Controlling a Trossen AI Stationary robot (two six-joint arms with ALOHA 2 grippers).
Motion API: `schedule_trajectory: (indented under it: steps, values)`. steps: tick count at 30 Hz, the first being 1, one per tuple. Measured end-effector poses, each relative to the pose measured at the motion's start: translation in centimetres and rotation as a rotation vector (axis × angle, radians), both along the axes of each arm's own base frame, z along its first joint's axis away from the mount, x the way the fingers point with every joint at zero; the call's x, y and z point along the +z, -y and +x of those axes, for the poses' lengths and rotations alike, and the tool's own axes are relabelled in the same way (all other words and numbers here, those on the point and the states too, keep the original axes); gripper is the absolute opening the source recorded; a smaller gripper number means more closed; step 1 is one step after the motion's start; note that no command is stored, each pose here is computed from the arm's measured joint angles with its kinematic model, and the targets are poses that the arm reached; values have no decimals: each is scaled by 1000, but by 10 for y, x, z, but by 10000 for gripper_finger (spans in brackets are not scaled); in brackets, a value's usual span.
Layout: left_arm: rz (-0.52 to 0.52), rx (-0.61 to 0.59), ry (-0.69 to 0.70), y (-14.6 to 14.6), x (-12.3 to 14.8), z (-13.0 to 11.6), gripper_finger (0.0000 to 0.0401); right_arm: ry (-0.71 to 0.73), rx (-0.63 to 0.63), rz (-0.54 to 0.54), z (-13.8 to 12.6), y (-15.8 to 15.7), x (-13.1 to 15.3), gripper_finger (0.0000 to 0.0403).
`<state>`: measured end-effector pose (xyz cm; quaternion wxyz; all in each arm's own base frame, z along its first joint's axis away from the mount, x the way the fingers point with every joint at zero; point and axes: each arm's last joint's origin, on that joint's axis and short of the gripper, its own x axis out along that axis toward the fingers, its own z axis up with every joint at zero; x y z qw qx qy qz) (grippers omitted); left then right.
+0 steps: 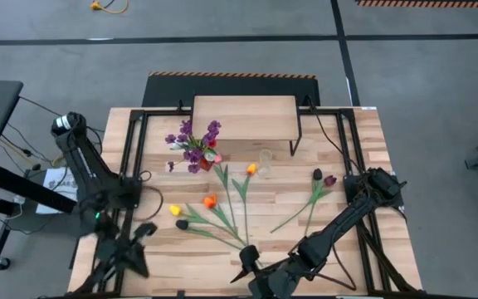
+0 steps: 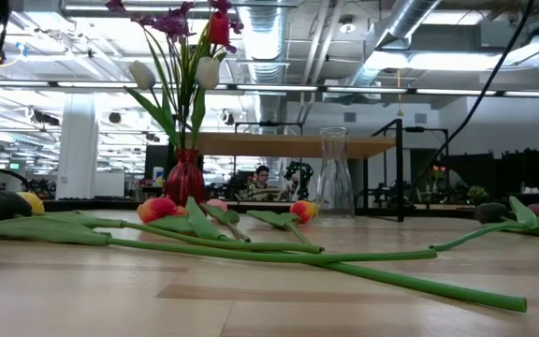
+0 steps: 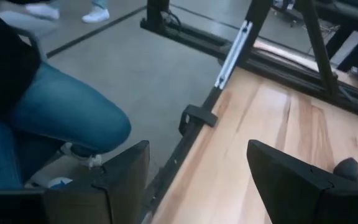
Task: Pick and place flowers into a vace then onto a shelf
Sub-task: Put the bottom black flower into the transparent flower vase
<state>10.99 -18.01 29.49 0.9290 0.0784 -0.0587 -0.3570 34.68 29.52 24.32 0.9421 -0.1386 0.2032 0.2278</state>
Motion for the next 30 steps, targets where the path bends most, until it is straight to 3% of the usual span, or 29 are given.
schedule_trajectory:
  steps: [8,13,21,25,30]
  values:
    - [-240,91,8,-75,-41,-16,2,-57,-68,-2,-11,12,18,265]
    - [-304,14,50,-94,-67,-35,2,-98,-307,-7,-16,22,-9,265]
    - [-319,28,61,-101,-91,-41,2,-33,-676,153,-25,45,-55,265]
    - [-310,3,62,-98,-96,-40,2,-1,-678,255,-25,43,-56,265]
    - [-300,18,53,-94,-97,-36,2,20,-588,259,-22,36,-58,265]
